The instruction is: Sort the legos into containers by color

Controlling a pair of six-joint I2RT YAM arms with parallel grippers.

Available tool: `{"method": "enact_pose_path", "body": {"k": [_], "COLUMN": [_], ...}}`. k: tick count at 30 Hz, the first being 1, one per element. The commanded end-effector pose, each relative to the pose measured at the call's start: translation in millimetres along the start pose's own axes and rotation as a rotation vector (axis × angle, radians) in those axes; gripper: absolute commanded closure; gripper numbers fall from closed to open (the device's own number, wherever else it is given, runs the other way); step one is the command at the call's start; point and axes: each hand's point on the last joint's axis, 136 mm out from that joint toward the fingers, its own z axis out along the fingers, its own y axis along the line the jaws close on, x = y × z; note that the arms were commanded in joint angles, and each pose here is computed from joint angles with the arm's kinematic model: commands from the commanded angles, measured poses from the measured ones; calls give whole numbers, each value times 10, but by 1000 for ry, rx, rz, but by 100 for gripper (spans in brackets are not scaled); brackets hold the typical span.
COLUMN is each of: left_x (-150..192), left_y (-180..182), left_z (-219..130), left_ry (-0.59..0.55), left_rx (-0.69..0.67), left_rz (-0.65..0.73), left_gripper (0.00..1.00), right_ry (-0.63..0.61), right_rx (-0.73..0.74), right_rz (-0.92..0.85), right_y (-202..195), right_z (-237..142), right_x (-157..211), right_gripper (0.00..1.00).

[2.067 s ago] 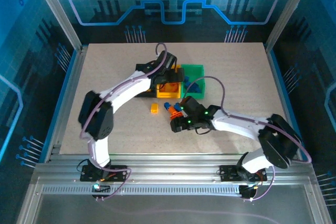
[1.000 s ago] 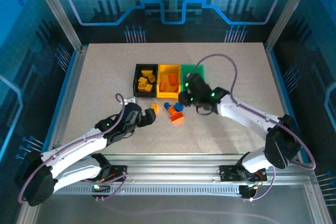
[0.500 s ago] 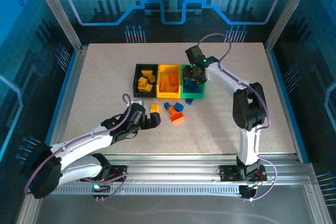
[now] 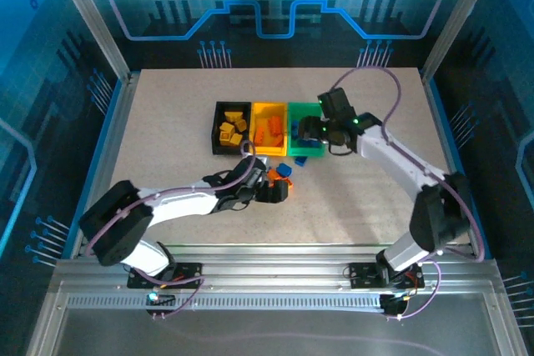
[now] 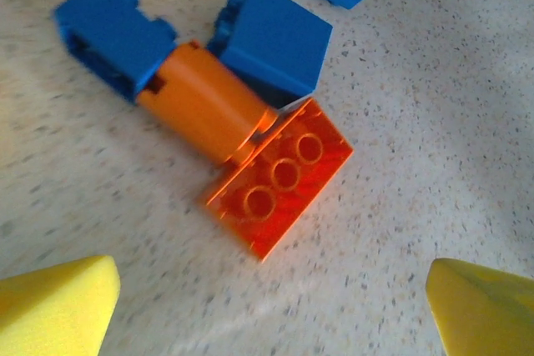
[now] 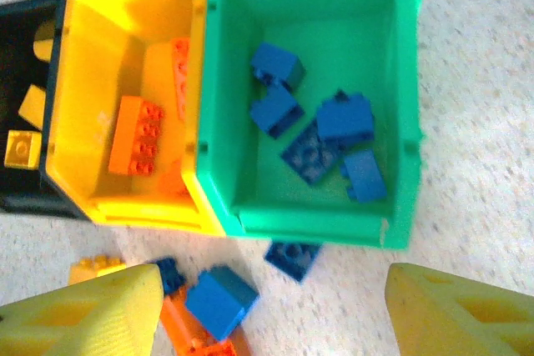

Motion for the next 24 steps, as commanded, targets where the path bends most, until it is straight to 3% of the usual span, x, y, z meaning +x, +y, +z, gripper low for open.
{"method": "enact_pose_path", "body": {"k": [1, 7, 14, 16, 20, 24], "left_x": [-106, -5, 300, 288, 145, 82], "left_y": [-158, -442, -975, -882, -548, -451], "left_z": [190, 450, 338, 317, 266, 375], "left_ry": [-24, 12, 97, 101, 73, 86], "left_rx": [55, 187, 404, 336, 72, -74], "left_rz": [56, 97, 128, 126, 193, 273], "left_gripper": [6, 12, 19, 19, 14, 13], "right_ry": [-25, -41, -49, -41, -40, -38], "right_rx": [-29, -40, -33, -32, -31, -29], "right_rz": [16, 43, 57, 64, 69, 79], "right_y": [-58, -256, -394, -424, -465, -504], "right_z": [-144, -320, -336, -316, -305, -299], "right_x": [145, 328, 392, 420, 447, 472], "right_gripper": [27, 25, 25, 25, 25, 25]}}
